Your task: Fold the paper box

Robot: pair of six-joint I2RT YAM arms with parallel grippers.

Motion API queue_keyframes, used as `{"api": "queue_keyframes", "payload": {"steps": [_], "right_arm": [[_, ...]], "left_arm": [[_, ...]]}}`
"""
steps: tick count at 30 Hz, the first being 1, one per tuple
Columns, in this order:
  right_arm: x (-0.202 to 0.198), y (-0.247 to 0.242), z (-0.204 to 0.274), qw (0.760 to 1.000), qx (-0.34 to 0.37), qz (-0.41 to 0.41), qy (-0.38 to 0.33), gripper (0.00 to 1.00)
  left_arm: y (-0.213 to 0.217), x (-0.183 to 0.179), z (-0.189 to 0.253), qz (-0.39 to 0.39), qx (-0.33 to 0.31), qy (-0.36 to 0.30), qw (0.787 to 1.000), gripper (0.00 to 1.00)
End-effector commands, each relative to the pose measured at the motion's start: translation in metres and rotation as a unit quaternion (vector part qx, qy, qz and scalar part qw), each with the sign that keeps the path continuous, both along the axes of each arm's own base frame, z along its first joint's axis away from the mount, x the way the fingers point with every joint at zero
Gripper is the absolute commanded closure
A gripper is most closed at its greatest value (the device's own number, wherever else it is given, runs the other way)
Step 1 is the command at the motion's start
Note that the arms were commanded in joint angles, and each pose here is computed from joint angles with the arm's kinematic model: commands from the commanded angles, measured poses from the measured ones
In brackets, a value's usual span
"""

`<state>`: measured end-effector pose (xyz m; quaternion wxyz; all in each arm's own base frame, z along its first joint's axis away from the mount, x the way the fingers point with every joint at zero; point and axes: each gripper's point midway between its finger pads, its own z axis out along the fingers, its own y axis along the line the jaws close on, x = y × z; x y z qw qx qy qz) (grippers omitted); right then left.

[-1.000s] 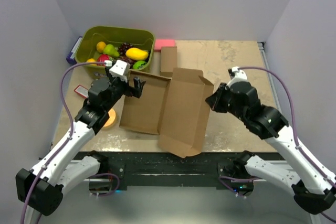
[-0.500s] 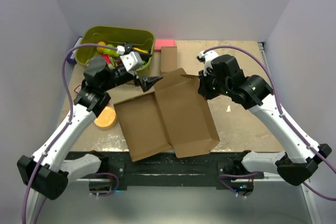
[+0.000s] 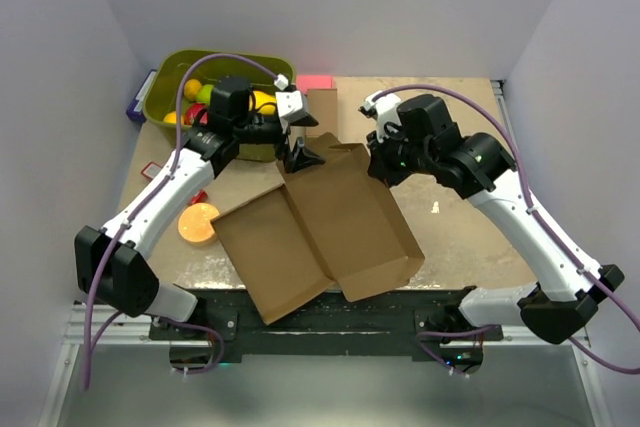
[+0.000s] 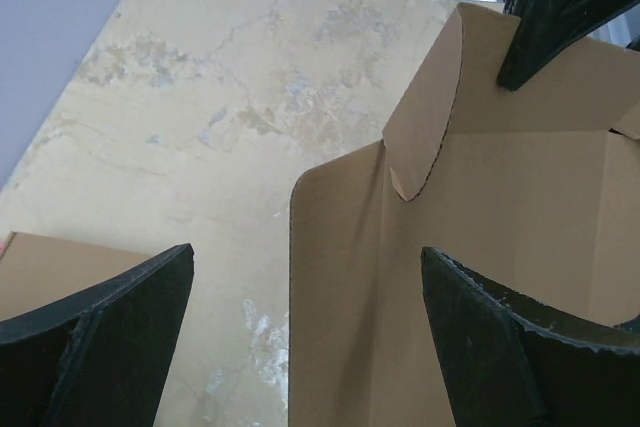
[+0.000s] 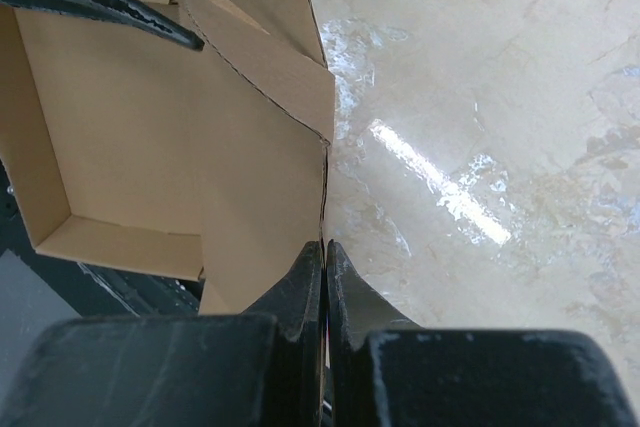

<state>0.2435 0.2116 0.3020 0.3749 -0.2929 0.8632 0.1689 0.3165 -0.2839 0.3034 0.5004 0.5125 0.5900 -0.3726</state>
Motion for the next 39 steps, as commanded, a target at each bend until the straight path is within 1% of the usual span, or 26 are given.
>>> {"api": "queue_keyframes", "payload": {"steps": [1, 2, 5, 8, 9, 11, 12, 13, 14, 15, 16, 17, 18, 19, 20, 21, 22, 26, 27, 28, 29, 30, 31, 34, 38, 39], "right_arm": [[-0.004, 0.006, 0.013, 0.999, 0.013, 0.033, -0.018, 1.0], [-0.003, 0.007, 0.013, 0.999, 0.012, 0.033, -0.017, 1.0], [-0.002, 0.008, 0.014, 0.999, 0.014, 0.032, -0.017, 1.0], [-0.001, 0.007, 0.015, 0.999, 0.015, 0.028, -0.018, 1.0], [-0.002, 0.006, 0.017, 0.999, 0.016, 0.026, -0.02, 1.0], [-0.001, 0.006, 0.019, 0.999, 0.018, 0.02, -0.023, 1.0], [-0.001, 0.005, 0.02, 0.999, 0.019, 0.018, -0.026, 1.0], [0.0, 0.005, 0.022, 0.999, 0.024, 0.013, -0.029, 1.0], [0.002, 0.003, 0.023, 0.999, 0.023, 0.005, -0.032, 0.96], [0.003, 0.001, 0.023, 0.999, 0.023, -0.003, -0.036, 0.91], [0.005, -0.001, 0.027, 0.998, 0.032, -0.021, -0.04, 0.86], [0.013, -0.011, 0.027, 0.997, 0.021, -0.056, -0.051, 0.77], [0.016, -0.016, 0.026, 0.995, 0.019, -0.078, -0.054, 0.45], [0.018, -0.022, 0.029, 0.992, 0.027, -0.107, -0.058, 0.31], [0.021, -0.027, 0.028, 0.989, 0.028, -0.129, -0.061, 0.19], [0.025, -0.037, 0.026, 0.983, 0.026, -0.169, -0.065, 0.06], [0.027, -0.041, 0.032, 0.979, 0.037, -0.185, -0.075, 0.01], [0.032, -0.062, 0.048, 0.96, 0.082, -0.245, -0.111, 0.01], [0.033, -0.067, 0.043, 0.956, 0.083, -0.257, -0.113, 0.01], [0.035, -0.07, 0.051, 0.949, 0.103, -0.267, -0.133, 0.01], [0.028, -0.078, 0.062, 0.942, 0.127, -0.272, -0.153, 0.01], [0.025, -0.081, 0.05, 0.94, 0.129, -0.275, -0.153, 0.01], [0.025, -0.08, 0.06, 0.933, 0.159, -0.271, -0.174, 0.01], [0.009, -0.094, 0.059, 0.914, 0.206, -0.285, -0.2, 0.01], [0.004, -0.101, 0.023, 0.913, 0.2, -0.3, -0.189, 0.01], [0.005, -0.098, -0.002, 0.919, 0.189, -0.301, -0.17, 0.01]], "left_arm": [[0.001, -0.01, 0.0, -0.023, -0.007, -0.005, 1.0, 0.01], [0.0, -0.011, -0.001, -0.027, -0.009, 0.0, 1.0, 0.02], [-0.004, -0.017, -0.007, -0.045, -0.014, 0.024, 0.999, 0.13], [-0.005, -0.023, -0.013, -0.054, -0.019, 0.038, 0.998, 0.38], [-0.005, -0.024, -0.015, -0.051, -0.021, 0.045, 0.997, 0.51], [-0.005, -0.028, -0.017, -0.051, -0.031, 0.042, 0.997, 0.63], [-0.005, -0.031, -0.016, -0.051, -0.036, 0.047, 0.997, 0.74], [-0.005, -0.033, -0.011, -0.051, -0.042, 0.035, 0.997, 0.79], [-0.004, -0.036, -0.016, -0.048, -0.042, 0.038, 0.997, 0.87], [-0.005, -0.039, -0.015, -0.048, -0.047, 0.044, 0.997, 0.98], [-0.005, -0.041, -0.01, -0.048, -0.054, 0.033, 0.997, 1.0], [-0.005, -0.041, -0.012, -0.042, -0.06, 0.03, 0.997, 1.0], [-0.003, -0.039, -0.012, -0.022, -0.069, 0.042, 0.997, 1.0], [-0.001, -0.039, 0.003, -0.013, -0.089, 0.014, 0.996, 1.0], [0.002, -0.04, -0.005, 0.003, -0.09, 0.021, 0.996, 1.0], [0.008, -0.034, 0.002, 0.04, -0.097, 0.008, 0.994, 1.0], [0.012, -0.029, 0.003, 0.059, -0.1, 0.0, 0.993, 1.0], [0.034, -0.007, -0.004, 0.157, -0.097, -0.013, 0.983, 1.0], [0.038, -0.007, -0.002, 0.171, -0.108, -0.002, 0.979, 1.0], [0.044, -0.002, 0.002, 0.185, -0.116, -0.006, 0.976, 1.0], [0.049, 0.001, 0.0, 0.202, -0.12, -0.003, 0.972, 1.0], [0.052, 0.0, 0.005, 0.209, -0.13, -0.003, 0.969, 1.0], [0.054, 0.001, 0.006, 0.216, -0.135, -0.006, 0.967, 1.0], [0.064, 0.008, 0.006, 0.246, -0.138, -0.008, 0.959, 1.0], [0.062, 0.001, 0.009, 0.219, -0.153, -0.008, 0.964, 1.0], [0.063, 0.003, 0.007, 0.222, -0.149, -0.003, 0.963, 1.0]]}}
